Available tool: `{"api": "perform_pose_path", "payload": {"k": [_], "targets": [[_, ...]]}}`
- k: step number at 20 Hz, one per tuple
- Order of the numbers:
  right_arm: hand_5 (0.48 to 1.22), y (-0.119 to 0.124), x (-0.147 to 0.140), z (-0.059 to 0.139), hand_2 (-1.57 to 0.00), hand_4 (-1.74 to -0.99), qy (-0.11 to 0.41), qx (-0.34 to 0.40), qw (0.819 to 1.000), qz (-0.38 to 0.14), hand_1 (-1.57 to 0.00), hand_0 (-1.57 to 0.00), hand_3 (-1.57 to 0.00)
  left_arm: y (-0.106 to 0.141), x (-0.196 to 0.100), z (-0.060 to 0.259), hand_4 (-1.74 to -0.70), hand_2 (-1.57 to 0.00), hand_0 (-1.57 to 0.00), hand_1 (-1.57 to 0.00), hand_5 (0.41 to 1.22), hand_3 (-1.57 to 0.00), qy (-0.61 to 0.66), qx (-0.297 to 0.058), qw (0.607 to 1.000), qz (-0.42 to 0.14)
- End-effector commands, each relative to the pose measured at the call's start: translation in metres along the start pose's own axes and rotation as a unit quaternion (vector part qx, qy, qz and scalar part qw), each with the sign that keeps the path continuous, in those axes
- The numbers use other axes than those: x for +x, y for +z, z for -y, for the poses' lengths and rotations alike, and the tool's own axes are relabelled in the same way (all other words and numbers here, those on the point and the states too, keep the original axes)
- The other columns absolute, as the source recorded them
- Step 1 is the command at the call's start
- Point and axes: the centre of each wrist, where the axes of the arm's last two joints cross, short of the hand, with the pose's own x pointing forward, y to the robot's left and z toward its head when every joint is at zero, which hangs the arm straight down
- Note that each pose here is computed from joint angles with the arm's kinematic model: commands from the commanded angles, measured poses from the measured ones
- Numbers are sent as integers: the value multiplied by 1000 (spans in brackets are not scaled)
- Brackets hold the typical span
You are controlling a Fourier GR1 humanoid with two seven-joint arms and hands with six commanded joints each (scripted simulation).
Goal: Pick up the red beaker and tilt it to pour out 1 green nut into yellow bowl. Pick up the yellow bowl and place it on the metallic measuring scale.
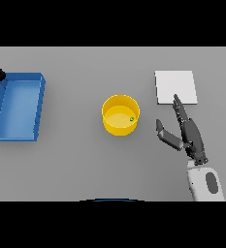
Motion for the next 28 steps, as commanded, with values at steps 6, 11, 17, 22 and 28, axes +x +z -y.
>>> {"api": "perform_pose_path", "payload": {"k": [6,11,17,22,28], "targets": [[727,0,-3,1,1,-1321,1,0,1000,-6,1,1,1,22,-6,-7,-922,-747,-982,-830,716,-464,10,-89,995,37],[724,1,-1,1,1,-1315,5,-1,1000,-5,1,1,1,24,-2,-7,-794,-244,-321,-271,659,-151,-43,-112,992,31],[714,1,0,1,1,-1290,12,-1,1000,-6,1,1,1,22,-6,-4,-738,-63,-83,-70,656,-39,-62,-101,992,35],[662,-18,18,1,1,-1222,93,2,995,-18,1,1,1,24,-5,1,-718,-20,-27,-22,675,-12,-33,-86,994,56],[666,-53,44,2,1,-1254,199,165,964,62,1,-5,1,26,-2,1,-738,-5,-6,-5,709,-2,-18,-85,994,69]]}}
